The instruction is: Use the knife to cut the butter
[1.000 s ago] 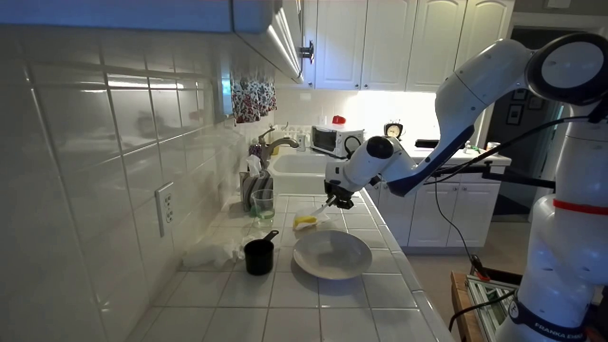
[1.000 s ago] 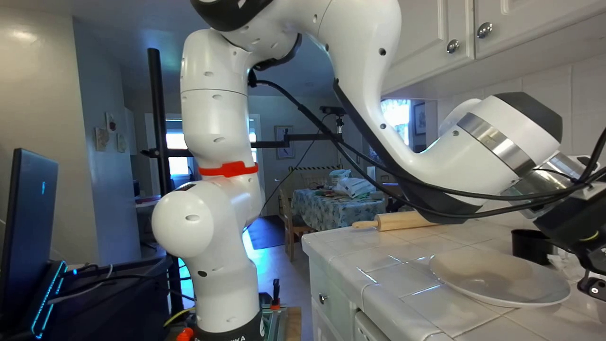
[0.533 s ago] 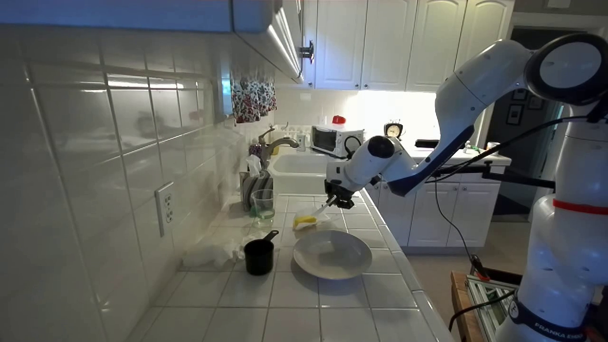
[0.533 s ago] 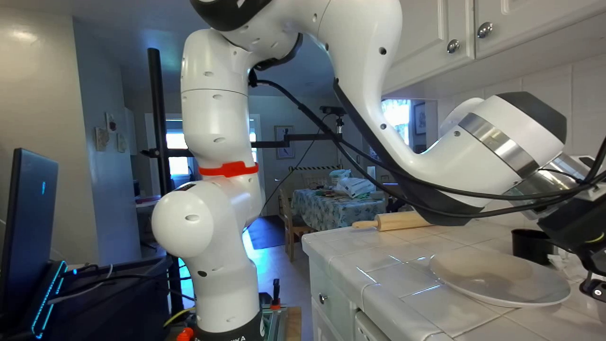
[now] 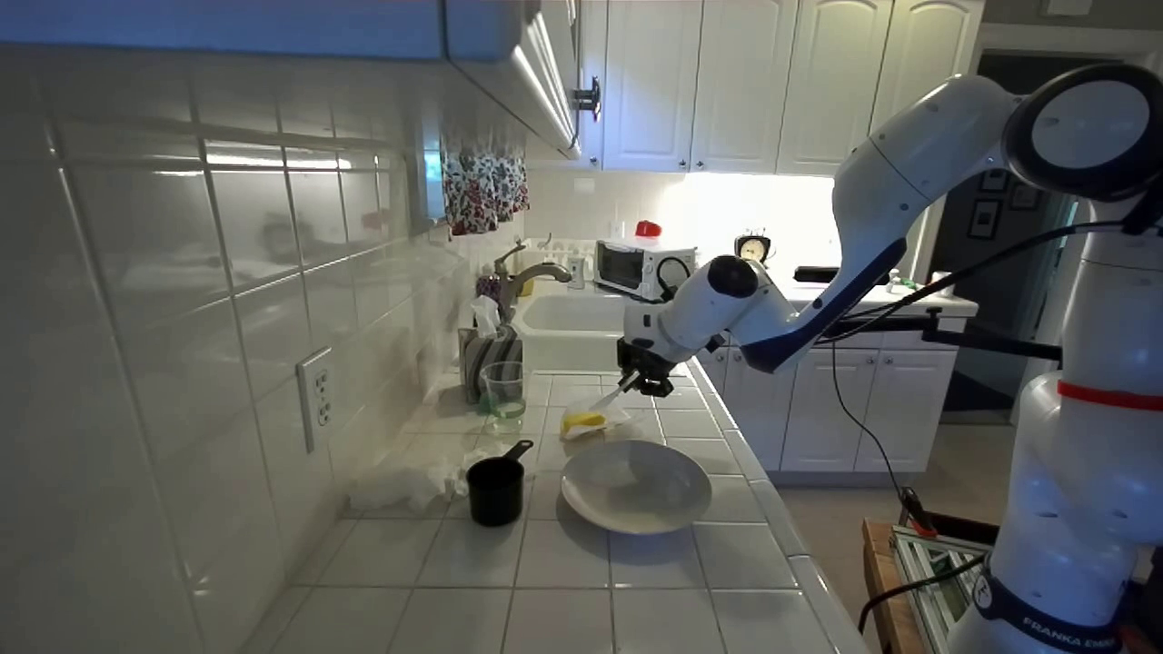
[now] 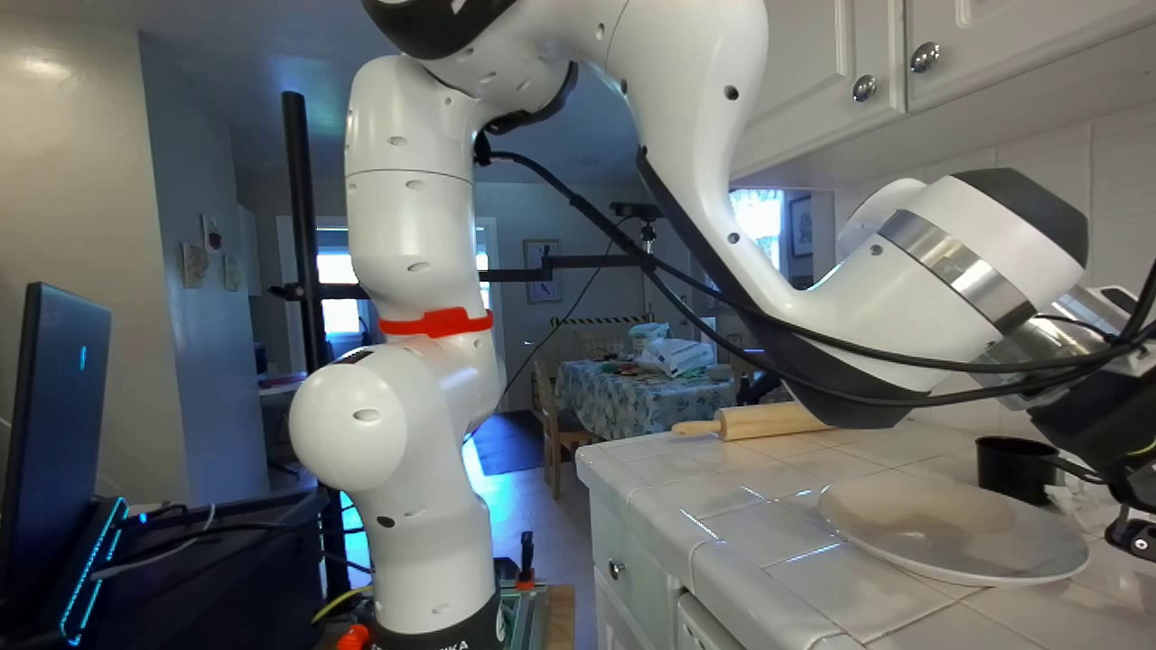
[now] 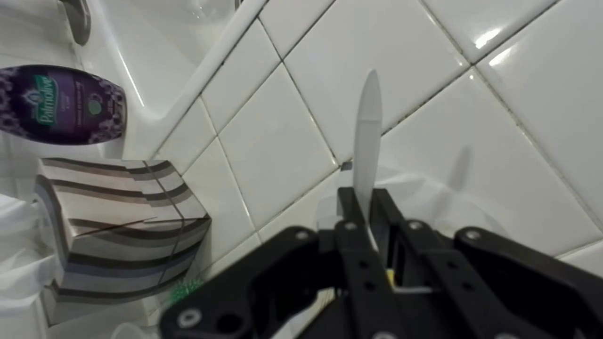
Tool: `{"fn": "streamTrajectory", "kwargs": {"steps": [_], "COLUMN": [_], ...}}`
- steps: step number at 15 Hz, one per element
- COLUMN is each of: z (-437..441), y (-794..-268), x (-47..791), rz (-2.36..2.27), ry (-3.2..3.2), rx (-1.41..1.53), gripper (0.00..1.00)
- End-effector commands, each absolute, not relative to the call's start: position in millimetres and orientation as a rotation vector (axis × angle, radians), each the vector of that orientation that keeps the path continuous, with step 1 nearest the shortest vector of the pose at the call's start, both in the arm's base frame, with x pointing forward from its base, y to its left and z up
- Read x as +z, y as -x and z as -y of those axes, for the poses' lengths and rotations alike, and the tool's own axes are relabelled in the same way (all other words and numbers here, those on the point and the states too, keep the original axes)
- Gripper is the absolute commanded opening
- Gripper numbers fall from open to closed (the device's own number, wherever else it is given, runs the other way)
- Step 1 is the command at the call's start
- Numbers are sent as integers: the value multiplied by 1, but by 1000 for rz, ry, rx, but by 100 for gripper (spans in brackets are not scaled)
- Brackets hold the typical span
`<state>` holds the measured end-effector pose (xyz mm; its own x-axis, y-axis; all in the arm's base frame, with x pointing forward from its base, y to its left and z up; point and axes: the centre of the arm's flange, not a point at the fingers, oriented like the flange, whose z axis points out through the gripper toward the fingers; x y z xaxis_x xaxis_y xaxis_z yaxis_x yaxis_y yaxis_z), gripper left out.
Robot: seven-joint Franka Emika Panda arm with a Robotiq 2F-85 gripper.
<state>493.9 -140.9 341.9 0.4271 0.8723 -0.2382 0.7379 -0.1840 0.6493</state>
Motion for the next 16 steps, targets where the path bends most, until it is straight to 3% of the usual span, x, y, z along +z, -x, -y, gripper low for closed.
{"fn": "streamTrajectory", "kwargs": {"steps": [1,4,5,16], "z": [150,143,143,143], "y": [-497,-493,-493,-492], "x": [338,343,343,342], "rz": [-1378,-1370,-1369,-1370], "ry": [-1933,-1952,-1953,-1953], "rx": [261,246,246,245], "gripper": [3,3,12,12]}}
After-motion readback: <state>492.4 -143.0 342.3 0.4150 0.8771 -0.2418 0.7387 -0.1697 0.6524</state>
